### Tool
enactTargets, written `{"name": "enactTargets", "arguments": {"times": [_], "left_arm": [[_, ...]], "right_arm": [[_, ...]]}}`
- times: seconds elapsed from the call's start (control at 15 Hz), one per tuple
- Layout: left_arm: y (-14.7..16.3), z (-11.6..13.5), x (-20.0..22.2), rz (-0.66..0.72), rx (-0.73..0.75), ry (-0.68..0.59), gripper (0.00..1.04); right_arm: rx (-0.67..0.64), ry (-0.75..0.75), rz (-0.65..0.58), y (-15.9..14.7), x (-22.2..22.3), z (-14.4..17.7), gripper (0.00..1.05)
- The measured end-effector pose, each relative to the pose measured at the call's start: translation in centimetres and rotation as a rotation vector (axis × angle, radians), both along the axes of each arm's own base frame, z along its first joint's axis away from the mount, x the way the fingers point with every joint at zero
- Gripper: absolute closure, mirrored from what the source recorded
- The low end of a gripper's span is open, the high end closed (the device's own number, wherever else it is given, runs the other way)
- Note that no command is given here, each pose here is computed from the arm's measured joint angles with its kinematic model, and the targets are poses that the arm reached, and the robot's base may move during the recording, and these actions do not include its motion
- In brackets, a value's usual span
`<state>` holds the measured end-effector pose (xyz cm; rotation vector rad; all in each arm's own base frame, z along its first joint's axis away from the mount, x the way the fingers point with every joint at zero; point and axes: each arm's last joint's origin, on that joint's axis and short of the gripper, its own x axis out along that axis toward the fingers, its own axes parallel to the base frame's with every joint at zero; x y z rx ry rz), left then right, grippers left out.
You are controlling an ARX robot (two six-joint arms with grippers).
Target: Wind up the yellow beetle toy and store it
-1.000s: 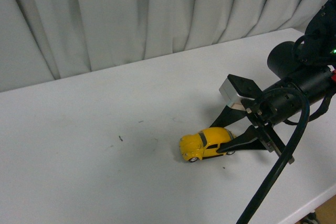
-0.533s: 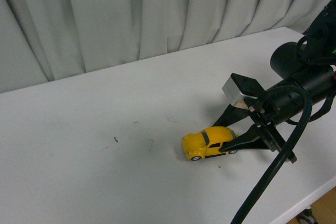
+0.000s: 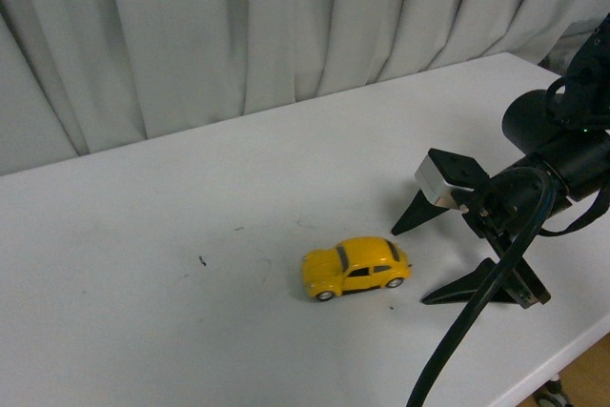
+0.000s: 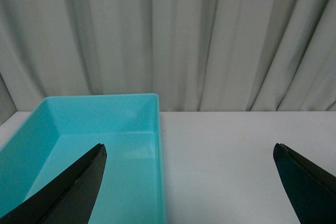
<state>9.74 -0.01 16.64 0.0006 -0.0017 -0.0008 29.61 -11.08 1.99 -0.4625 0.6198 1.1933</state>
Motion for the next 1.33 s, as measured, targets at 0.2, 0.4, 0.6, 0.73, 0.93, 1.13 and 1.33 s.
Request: {"name": "enactTargets", "arguments": {"times": [0.2,0.4,0.6,0.73,0.93,1.13,1.33], "left_arm": [[0.0,0.0,0.0,0.000,0.000,0.000,0.07],[0.0,0.0,0.0,0.000,0.000,0.000,0.07],[0.0,0.0,0.0,0.000,0.000,0.000,0.07],[0.0,0.0,0.0,0.000,0.000,0.000,0.07],[0.0,0.0,0.0,0.000,0.000,0.000,0.07],[0.0,0.0,0.0,0.000,0.000,0.000,0.07],[0.0,0.0,0.0,0.001,0.000,0.000,0.07]], "right_arm": [[0.000,-0.001,0.000,0.0,0.0,0.0,0.07],[-0.002,-0.005,-0.001,0.0,0.1,0.0,0.07],[-0.004,-0.006,-0.006,-0.1,0.1,0.0,0.07],[-0.005,-0.013,-0.011,-0.1,0.2,0.0,0.07],[-0.041,-0.155,0.006,0.4,0.5,1.5,0.07],[-0.001,-0.318,0.065,2.6,-0.5,7.8,0.07],[-0.209,-0.630,0.011,4.0,-1.0,13.6,0.13]]}}
